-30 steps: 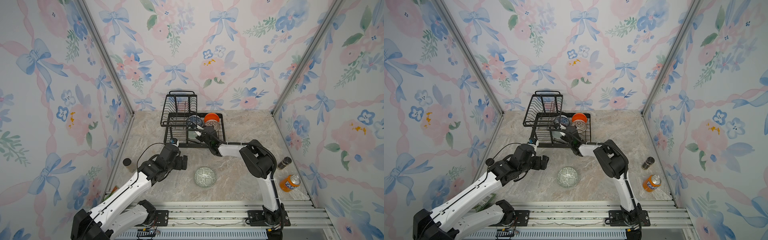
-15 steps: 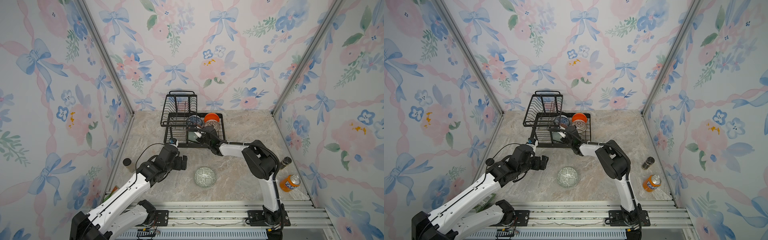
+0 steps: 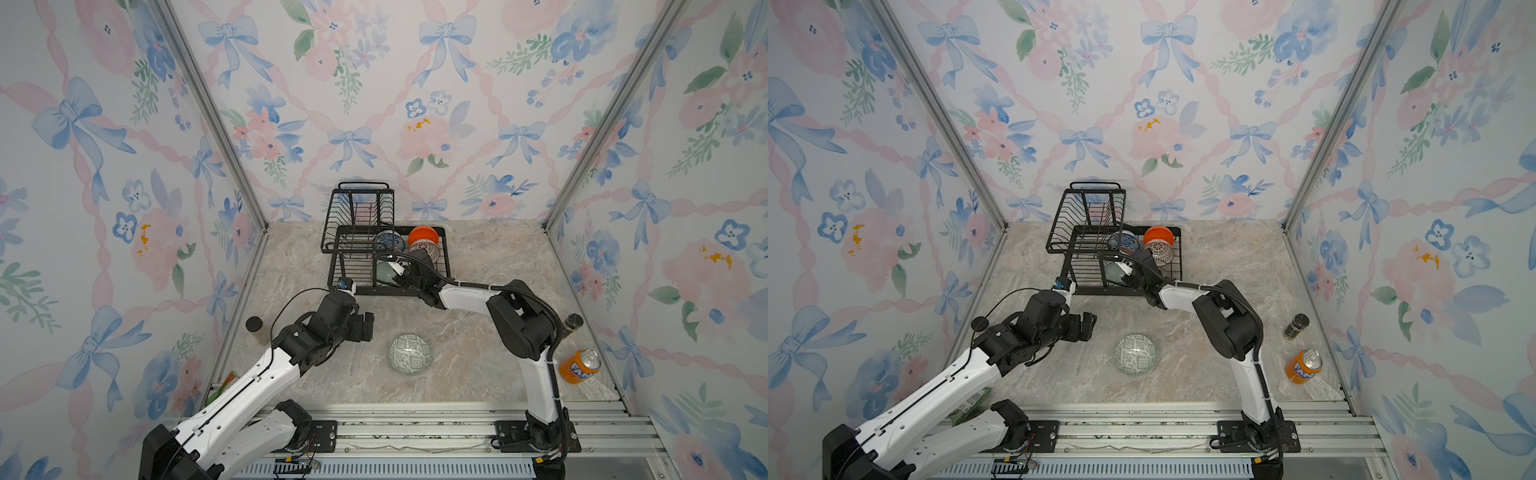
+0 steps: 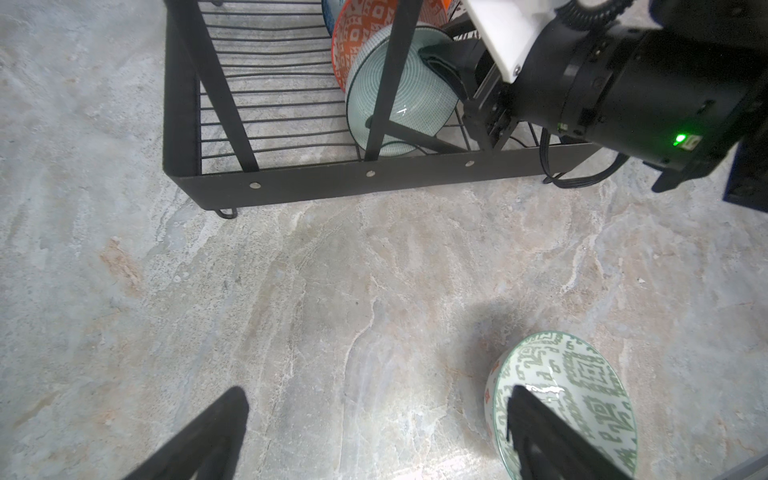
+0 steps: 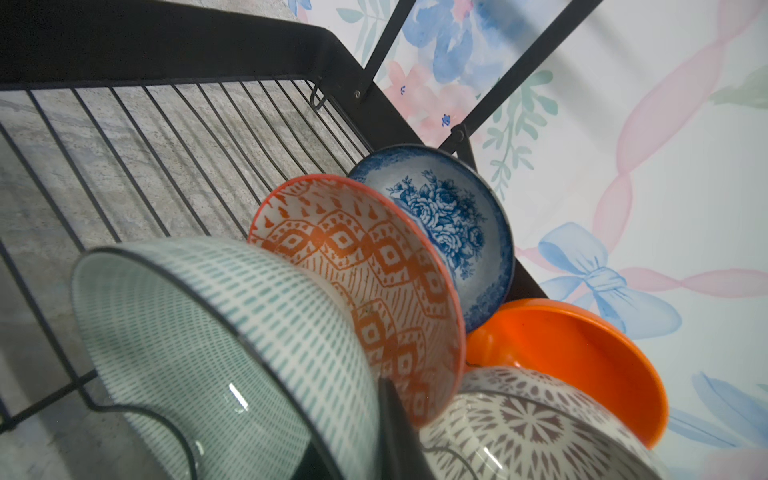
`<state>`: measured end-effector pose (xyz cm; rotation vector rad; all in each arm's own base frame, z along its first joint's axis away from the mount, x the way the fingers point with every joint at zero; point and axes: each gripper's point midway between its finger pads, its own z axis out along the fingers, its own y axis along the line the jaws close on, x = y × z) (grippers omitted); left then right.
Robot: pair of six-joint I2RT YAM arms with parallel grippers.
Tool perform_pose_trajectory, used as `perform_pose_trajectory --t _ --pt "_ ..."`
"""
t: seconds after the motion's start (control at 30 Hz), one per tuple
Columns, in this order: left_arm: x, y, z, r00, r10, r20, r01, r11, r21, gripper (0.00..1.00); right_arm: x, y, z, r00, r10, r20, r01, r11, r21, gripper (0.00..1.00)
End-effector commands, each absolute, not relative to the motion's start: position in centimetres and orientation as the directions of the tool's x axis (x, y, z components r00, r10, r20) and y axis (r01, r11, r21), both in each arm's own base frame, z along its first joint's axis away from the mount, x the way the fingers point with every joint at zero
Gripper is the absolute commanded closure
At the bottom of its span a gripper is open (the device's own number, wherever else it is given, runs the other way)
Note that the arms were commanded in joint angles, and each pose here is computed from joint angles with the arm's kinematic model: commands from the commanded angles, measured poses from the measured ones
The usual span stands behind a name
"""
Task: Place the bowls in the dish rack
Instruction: 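Lower the pale green bowl upright into the rack slots with the right gripper, then open the right gripper to release the pale green bowl in the rack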
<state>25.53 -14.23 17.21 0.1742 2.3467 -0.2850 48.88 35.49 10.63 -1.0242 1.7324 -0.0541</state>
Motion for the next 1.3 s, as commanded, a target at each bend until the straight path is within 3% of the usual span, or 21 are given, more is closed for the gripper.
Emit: perform_pose_trajectory --t 0.0,0.6,0.7,0.97,1.27 --pt "25.3 -14.1 17.0 -0.712 0.024 -0.702 0.200 0.965 -0.170 0.02 48.7 35.1 10.8 -0.090 -0.651 -0.754 -0.622 0.628 -0.468 0.79" --pt "25.3 -14.1 16.8 -0.715 0.027 -0.699 0.199 0.966 -0.165 0.02 48.3 34.8 12.0 -0.098 -0.629 -0.772 -0.638 0.635 -0.436 0.63" --pt "25.4 -14.0 16.9 -0.713 0.026 -0.700 0.198 0.966 -0.166 0.02 48.2 34.6 12.3 -0.103 -0.623 -0.775 -0.645 0.635 -0.425 0.54" --pt "25.4 -14.1 16.9 -0.712 0.032 -0.702 0.201 0.966 -0.160 0.02 47.3 34.3 13.0 -0.119 -0.607 -0.785 -0.685 0.623 -0.378 0.19" --pt "25.5 -14.1 17.0 -0.710 0.037 -0.703 0.206 0.966 -0.157 0.02 46.3 34.0 13.5 -0.134 -0.606 -0.784 -0.714 0.608 -0.348 0.09"
